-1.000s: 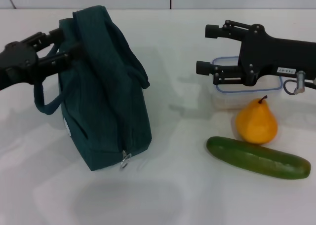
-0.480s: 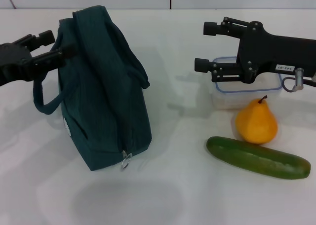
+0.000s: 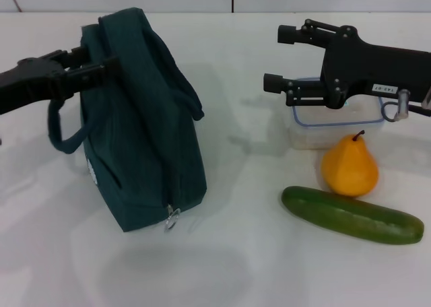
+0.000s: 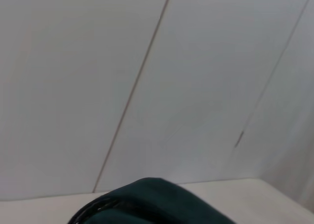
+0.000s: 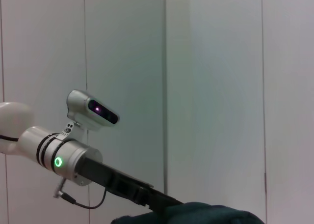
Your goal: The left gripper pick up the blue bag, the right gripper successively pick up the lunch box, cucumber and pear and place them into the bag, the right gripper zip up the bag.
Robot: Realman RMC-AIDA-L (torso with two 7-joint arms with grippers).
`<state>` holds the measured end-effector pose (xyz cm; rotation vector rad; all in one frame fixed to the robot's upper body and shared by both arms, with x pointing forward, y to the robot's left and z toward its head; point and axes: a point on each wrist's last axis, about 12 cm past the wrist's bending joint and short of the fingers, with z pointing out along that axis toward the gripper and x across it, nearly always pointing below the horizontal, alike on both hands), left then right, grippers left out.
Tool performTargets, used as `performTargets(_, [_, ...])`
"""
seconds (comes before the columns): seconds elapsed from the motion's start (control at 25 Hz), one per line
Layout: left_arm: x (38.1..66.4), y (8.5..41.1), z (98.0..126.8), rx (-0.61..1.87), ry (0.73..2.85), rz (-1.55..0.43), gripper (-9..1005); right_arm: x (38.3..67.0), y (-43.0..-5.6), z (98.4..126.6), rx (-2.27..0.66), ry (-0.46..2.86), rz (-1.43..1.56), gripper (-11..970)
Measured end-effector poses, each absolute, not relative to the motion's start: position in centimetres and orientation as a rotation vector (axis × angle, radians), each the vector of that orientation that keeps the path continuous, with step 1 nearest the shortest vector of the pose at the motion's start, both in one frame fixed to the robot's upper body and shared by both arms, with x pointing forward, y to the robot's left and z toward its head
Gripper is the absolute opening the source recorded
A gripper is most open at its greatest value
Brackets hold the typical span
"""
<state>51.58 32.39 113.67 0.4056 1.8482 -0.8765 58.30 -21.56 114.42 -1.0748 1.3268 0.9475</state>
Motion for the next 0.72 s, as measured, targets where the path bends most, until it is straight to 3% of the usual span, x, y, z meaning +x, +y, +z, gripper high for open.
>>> performTargets(0.56, [52.25, 32.10, 113.34, 0.384, 1.873, -0.858, 827, 58.41, -21.96, 114.29, -1.071, 1.340, 0.926, 853])
performTargets(0.72, [52.24, 32.15, 113.11, 0.392, 1.871, -0.857, 747, 58.34, -22.08, 114.19, -1.078, 1.338, 0.917, 852])
